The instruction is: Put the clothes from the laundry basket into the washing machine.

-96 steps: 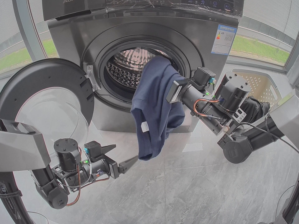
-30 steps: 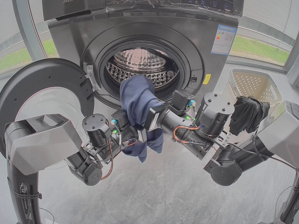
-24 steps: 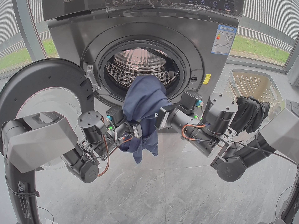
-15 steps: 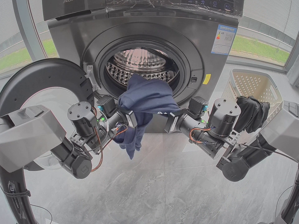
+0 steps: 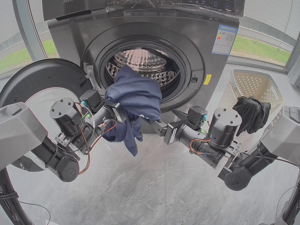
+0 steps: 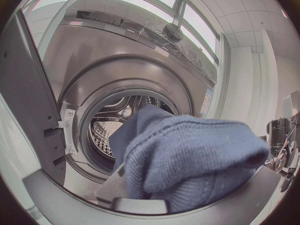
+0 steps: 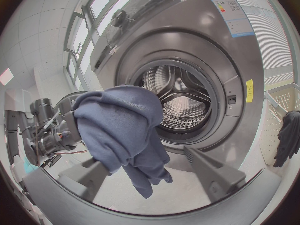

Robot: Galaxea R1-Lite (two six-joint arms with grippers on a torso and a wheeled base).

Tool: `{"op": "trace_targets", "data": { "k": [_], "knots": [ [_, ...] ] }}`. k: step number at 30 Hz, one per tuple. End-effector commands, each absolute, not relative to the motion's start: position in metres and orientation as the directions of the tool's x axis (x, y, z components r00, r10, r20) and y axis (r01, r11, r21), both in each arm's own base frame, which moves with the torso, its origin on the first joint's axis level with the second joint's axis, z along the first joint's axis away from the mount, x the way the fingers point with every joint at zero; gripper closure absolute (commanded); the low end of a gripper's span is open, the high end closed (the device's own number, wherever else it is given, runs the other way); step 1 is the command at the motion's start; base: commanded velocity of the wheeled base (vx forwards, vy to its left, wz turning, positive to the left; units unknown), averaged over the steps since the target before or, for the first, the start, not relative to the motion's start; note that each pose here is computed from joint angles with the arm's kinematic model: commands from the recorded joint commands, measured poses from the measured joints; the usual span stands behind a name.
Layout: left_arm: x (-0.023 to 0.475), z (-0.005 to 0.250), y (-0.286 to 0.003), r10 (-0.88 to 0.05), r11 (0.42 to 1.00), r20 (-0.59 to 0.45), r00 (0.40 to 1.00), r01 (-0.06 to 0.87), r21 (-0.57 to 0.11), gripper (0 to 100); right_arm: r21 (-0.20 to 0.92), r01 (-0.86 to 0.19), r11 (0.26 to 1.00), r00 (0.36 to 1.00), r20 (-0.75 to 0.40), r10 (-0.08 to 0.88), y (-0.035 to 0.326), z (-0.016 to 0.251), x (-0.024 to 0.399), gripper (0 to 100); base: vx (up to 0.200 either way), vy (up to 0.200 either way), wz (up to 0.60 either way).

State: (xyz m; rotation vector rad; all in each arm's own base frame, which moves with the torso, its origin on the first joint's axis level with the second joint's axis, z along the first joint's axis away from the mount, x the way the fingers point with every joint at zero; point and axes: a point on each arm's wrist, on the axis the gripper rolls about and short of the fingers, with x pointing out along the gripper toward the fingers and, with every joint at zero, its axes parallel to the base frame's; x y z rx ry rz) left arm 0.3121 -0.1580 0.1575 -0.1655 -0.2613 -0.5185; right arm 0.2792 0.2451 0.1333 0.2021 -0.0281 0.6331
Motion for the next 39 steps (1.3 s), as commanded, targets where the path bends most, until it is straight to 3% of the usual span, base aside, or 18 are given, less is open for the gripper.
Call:
{"op": "trace_targets", "data": {
  "k": [1,6,8,14,18,22,31,39],
  "knots": [
    [0.287,0.168,-0.143,-0.456,0.864,0.280,0.845,0.496,-0.089,100,0.147,-0.666,0.731,0.745,0.089,0.661,0.224,0.153,0.238,0,0.000,0.000,0.00],
    [0.265,0.171,-0.132,-0.434,0.876,0.262,0.862,0.472,-0.102,100,0.108,-0.770,0.629,0.632,-0.012,0.775,0.189,0.140,0.188,0,0.000,0.000,0.00],
    [0.261,0.170,-0.131,-0.433,0.877,0.255,0.864,0.470,-0.104,100,0.110,-0.772,0.626,0.628,-0.021,0.778,0.184,0.139,0.184,0,0.000,0.000,0.00],
    [0.248,0.161,-0.126,-0.438,0.881,0.207,0.875,0.464,-0.094,100,0.139,-0.738,0.661,0.666,-0.012,0.746,0.156,0.139,0.170,0,0.000,0.000,0.00],
    [0.245,0.157,-0.121,-0.438,0.883,0.186,0.880,0.459,-0.092,100,0.137,-0.688,0.713,0.719,-0.009,0.695,0.144,0.139,0.180,0,0.000,0.000,0.00],
    [0.238,0.153,-0.121,-0.452,0.878,0.163,0.877,0.469,-0.091,100,0.130,-0.578,0.805,0.810,-0.025,0.586,0.134,0.136,0.190,0,0.000,0.000,0.00],
    [0.231,0.151,-0.121,-0.465,0.872,0.150,0.873,0.481,-0.096,100,0.133,-0.515,0.847,0.855,0.002,0.519,0.124,0.141,0.201,0,0.000,0.000,0.00],
    [0.225,0.144,-0.130,-0.497,0.855,0.121,0.859,0.509,-0.099,100,0.136,-0.515,0.846,0.855,0.006,0.519,0.124,0.142,0.202,0,0.000,0.000,0.00]
  ]
}}
